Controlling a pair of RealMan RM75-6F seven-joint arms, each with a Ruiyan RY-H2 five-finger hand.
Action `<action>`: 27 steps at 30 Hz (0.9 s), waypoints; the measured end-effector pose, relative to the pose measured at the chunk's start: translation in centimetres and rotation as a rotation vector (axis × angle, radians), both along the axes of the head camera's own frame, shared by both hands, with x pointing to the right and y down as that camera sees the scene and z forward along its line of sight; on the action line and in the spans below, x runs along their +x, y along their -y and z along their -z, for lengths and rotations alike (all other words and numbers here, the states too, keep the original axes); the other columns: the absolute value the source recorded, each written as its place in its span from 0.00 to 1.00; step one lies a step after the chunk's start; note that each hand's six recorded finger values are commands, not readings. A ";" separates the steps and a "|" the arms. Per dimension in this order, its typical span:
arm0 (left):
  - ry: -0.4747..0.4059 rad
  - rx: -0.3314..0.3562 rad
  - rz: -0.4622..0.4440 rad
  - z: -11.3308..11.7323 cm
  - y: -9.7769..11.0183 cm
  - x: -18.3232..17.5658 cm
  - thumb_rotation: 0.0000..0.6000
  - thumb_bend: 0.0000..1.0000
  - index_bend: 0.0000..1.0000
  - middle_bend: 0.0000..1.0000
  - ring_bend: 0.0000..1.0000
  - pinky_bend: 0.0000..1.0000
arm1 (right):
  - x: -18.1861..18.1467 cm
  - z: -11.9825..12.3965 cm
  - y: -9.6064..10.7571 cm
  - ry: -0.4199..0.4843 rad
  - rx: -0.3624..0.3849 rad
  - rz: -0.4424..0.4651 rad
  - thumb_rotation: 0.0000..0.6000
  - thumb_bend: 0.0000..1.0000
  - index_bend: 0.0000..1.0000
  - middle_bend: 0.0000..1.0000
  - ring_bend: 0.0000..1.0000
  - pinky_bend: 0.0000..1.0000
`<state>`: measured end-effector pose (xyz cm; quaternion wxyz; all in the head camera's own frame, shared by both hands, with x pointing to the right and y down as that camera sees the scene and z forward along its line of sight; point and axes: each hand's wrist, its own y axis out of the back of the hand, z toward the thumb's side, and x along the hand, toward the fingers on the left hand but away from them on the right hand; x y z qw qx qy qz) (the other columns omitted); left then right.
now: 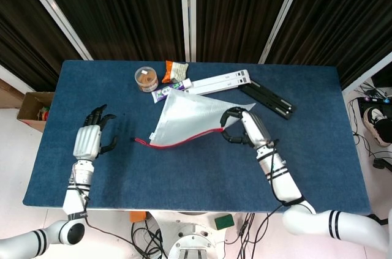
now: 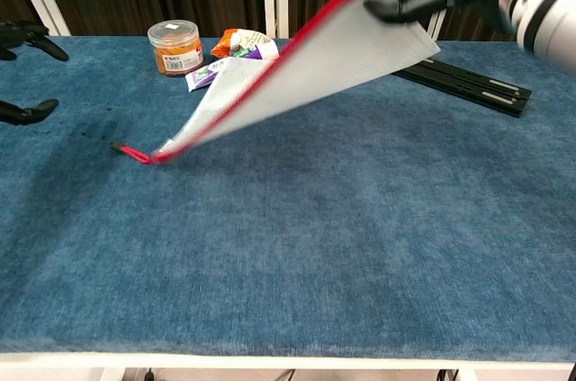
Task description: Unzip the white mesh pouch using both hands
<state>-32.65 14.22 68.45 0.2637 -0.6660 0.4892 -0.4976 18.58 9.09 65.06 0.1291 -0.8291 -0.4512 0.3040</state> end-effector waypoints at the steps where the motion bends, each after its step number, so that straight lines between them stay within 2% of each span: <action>1: 0.003 0.006 0.002 0.3 -0.1 -0.3 1.00 0.34 0.25 0.03 0.00 0.11 | 0.1 -0.6 -0.7 -0.004 -0.015 0.018 1.00 0.36 0.66 0.39 0.21 0.19; 2: 0.006 0.016 0.006 0.8 -0.2 -0.7 1.00 0.34 0.25 0.03 0.00 0.11 | 0.2 -1.2 -1.4 -0.012 -0.032 0.039 1.00 0.36 0.60 0.37 0.19 0.17; 4: 0.013 0.035 0.013 1.6 -0.4 -1.4 1.00 0.33 0.25 0.03 0.00 0.11 | 0.7 -2.4 -3.0 -0.041 -0.070 0.094 1.00 0.35 0.43 0.30 0.12 0.09; 7: 0.024 0.063 0.023 2.8 -0.6 -2.4 1.00 0.32 0.25 0.03 0.00 0.11 | 1.8 -3.5 -4.5 -0.110 -0.118 0.167 1.00 0.27 0.11 0.15 0.01 0.01; 9: 0.031 0.078 0.027 3.5 -0.6 -2.9 1.00 0.31 0.25 0.03 0.00 0.11 | 3.3 -4.1 -5.1 -0.194 -0.156 0.234 1.00 0.21 0.02 0.06 0.00 0.00; 12: 0.042 0.092 0.032 4.5 -0.7 -3.8 1.00 0.29 0.25 0.03 0.00 0.11 | 5.1 -4.3 -5.6 -0.302 -0.205 0.309 1.00 0.16 0.00 0.00 0.00 0.00; 15: 0.058 0.099 0.037 5.4 -0.7 -4.8 1.00 0.28 0.25 0.03 0.00 0.11 | 7.2 -3.8 -6.0 -0.400 -0.272 0.374 1.00 0.13 0.00 0.00 0.00 0.00; 20: 0.097 0.099 0.047 6.6 -0.9 -6.8 1.00 0.28 0.25 0.03 0.00 0.12 | 9.8 -2.1 -6.0 -0.478 -0.347 0.410 1.00 0.13 0.00 0.00 0.00 0.00; 23: 0.118 0.102 0.058 7.3 -1.1 -8.1 1.00 0.28 0.25 0.03 0.00 0.11 | 10.6 -1.3 -5.6 -0.487 -0.320 0.397 1.00 0.15 0.00 0.06 0.00 0.02; 25: 0.135 0.107 0.052 7.9 -1.2 -8.7 1.00 0.28 0.26 0.03 0.00 0.12 | 11.0 -0.7 -5.0 -0.481 -0.264 0.363 1.00 0.18 0.01 0.15 0.01 0.07; 27: 0.162 0.119 0.031 8.5 -1.3 -9.3 1.00 0.28 0.27 0.04 0.00 0.12 | 11.8 0.3 -4.2 -0.483 -0.181 0.310 1.00 0.24 0.03 0.20 0.03 0.10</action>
